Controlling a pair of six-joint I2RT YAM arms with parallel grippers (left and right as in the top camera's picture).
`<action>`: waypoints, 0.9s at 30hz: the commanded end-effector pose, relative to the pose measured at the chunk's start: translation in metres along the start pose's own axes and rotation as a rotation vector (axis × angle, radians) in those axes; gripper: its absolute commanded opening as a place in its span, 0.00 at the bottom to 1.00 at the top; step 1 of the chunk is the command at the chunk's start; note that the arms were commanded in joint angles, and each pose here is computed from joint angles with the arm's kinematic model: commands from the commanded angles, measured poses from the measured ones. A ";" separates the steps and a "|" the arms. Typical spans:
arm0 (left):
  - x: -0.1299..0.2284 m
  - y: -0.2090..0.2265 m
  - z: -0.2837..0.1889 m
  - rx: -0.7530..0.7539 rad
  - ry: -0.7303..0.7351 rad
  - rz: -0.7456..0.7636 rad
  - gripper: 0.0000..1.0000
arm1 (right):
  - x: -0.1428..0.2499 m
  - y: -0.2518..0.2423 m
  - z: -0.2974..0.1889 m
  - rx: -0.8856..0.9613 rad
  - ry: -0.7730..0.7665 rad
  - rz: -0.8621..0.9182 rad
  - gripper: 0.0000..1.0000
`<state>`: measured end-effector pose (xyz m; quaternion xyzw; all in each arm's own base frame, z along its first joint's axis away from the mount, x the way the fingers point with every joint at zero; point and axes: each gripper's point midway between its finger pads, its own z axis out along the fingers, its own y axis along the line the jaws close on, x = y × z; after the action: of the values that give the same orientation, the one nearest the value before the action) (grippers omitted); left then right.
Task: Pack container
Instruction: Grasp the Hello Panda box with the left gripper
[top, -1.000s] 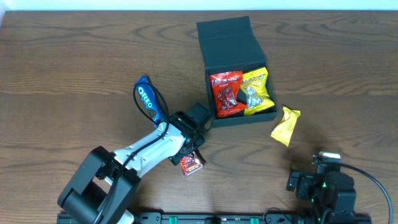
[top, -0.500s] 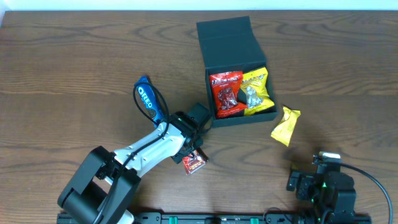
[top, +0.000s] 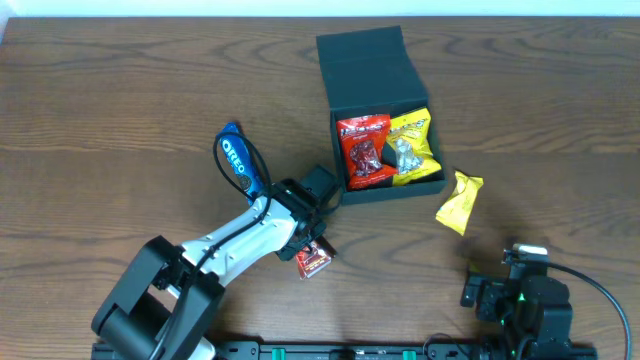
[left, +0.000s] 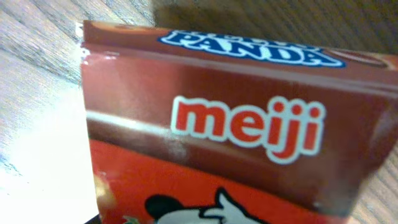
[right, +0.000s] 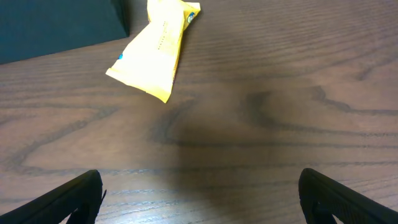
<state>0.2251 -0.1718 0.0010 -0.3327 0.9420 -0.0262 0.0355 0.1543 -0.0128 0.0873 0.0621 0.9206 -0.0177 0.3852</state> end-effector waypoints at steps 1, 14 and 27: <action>0.001 0.004 0.005 -0.019 0.001 0.004 0.43 | 0.002 -0.002 0.001 0.006 0.004 -0.001 0.99; 0.001 0.003 0.004 -0.015 0.000 0.007 0.36 | 0.002 -0.002 0.001 0.006 0.004 -0.001 0.99; -0.015 -0.010 -0.029 0.081 -0.095 0.094 0.30 | 0.002 -0.002 0.001 0.006 0.004 -0.001 0.99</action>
<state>0.2315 -0.1726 0.0161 -0.3065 0.9491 -0.0425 0.0594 0.1543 -0.0128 0.0873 0.0622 0.9206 -0.0179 0.3852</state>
